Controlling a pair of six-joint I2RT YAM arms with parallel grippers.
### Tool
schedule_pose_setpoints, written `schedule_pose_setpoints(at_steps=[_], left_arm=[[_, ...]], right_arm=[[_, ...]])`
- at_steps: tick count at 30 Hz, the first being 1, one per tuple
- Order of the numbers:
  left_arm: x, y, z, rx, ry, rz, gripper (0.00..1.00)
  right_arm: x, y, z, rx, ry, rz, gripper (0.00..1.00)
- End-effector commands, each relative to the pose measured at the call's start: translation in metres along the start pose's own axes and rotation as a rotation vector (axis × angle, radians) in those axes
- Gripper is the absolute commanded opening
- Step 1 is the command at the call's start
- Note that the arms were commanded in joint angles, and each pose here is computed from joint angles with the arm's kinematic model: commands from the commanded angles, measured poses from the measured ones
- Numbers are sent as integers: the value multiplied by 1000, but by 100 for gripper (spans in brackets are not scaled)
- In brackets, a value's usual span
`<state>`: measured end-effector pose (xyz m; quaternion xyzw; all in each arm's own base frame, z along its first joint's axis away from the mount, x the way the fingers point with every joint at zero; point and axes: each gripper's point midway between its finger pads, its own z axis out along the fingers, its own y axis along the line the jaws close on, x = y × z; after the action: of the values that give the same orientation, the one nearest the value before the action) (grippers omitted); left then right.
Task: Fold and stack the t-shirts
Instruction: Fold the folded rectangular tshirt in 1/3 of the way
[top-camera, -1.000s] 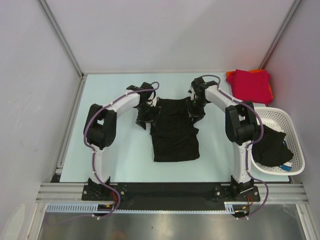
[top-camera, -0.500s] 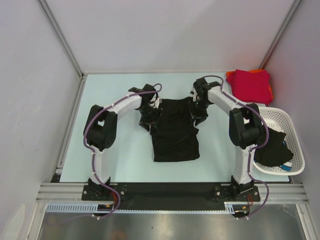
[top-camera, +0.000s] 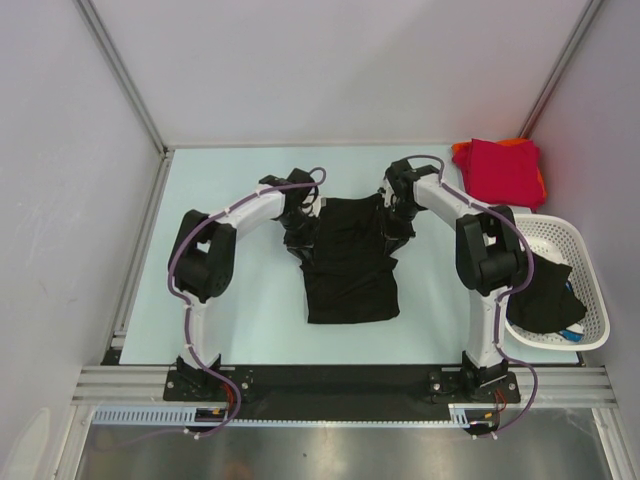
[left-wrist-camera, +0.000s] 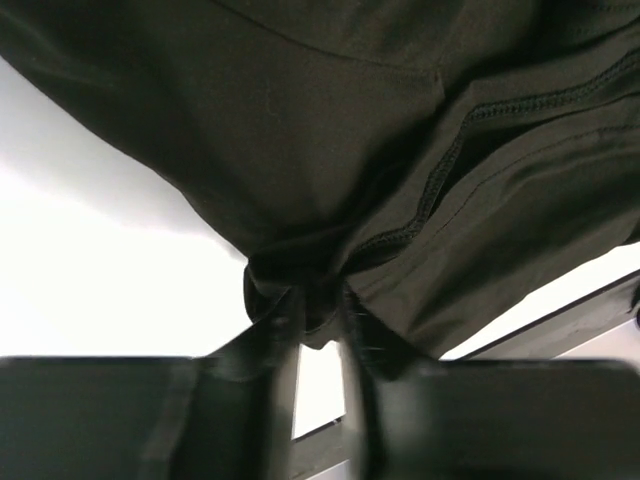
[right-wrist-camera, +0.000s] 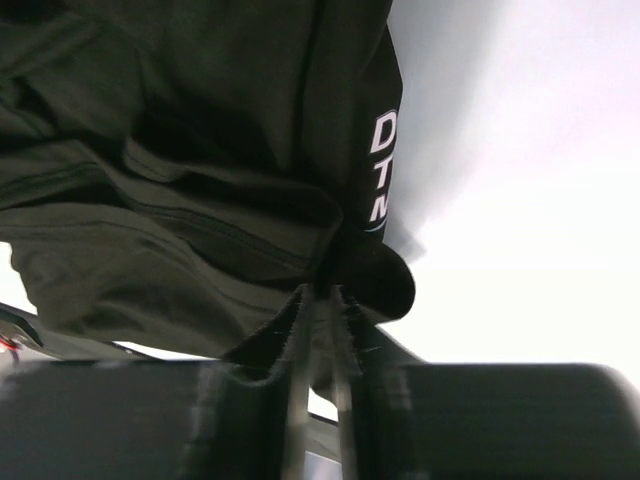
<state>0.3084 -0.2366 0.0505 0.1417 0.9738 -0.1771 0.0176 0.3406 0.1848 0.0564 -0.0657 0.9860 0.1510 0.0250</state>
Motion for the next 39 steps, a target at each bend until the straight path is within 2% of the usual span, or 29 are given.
schedule_pose_setpoints(at_steps=[1,2,3,6,13,19,23,26,32,36,37,38,39], left_arm=[[-4,-7,4,22,-7,17,17],[-3,-6,4,20,-6,17,6],[-3,-6,5,16,-6,16,0],[-7,-6,2,12,-18,19,0],[-19,-6,-14,-27,-73,18,0],[-37,-7,-29,-55,-141,22,0],[-52,-7,-34,-72,-177,15,0],[-61,-8,-33,-71,-188,16,0],[-68,-6,-21,-74,-150,2,0],[-59,8,-7,-127,-83,-28,0],[-55,10,-6,-135,-66,-28,1],[-52,12,-4,-143,-53,-35,7],[-49,13,-3,-150,-40,-40,20]], right_arm=[[7,-6,2,-2,48,-5,8],[6,-7,1,2,44,-6,6],[6,-7,1,2,45,-9,3],[4,-10,-1,2,34,-5,0],[-14,-4,-24,3,-65,-28,0],[-20,2,-27,-27,-79,-28,0],[-19,6,-27,-48,-81,-18,23],[-20,8,-29,-56,-90,-21,29],[-18,7,-25,-63,-71,-21,31],[-14,6,-23,-62,-49,-17,31],[-13,4,-22,-59,-42,-15,31],[-11,2,-21,-49,-33,-13,30],[-10,1,-21,-40,-32,-10,30]])
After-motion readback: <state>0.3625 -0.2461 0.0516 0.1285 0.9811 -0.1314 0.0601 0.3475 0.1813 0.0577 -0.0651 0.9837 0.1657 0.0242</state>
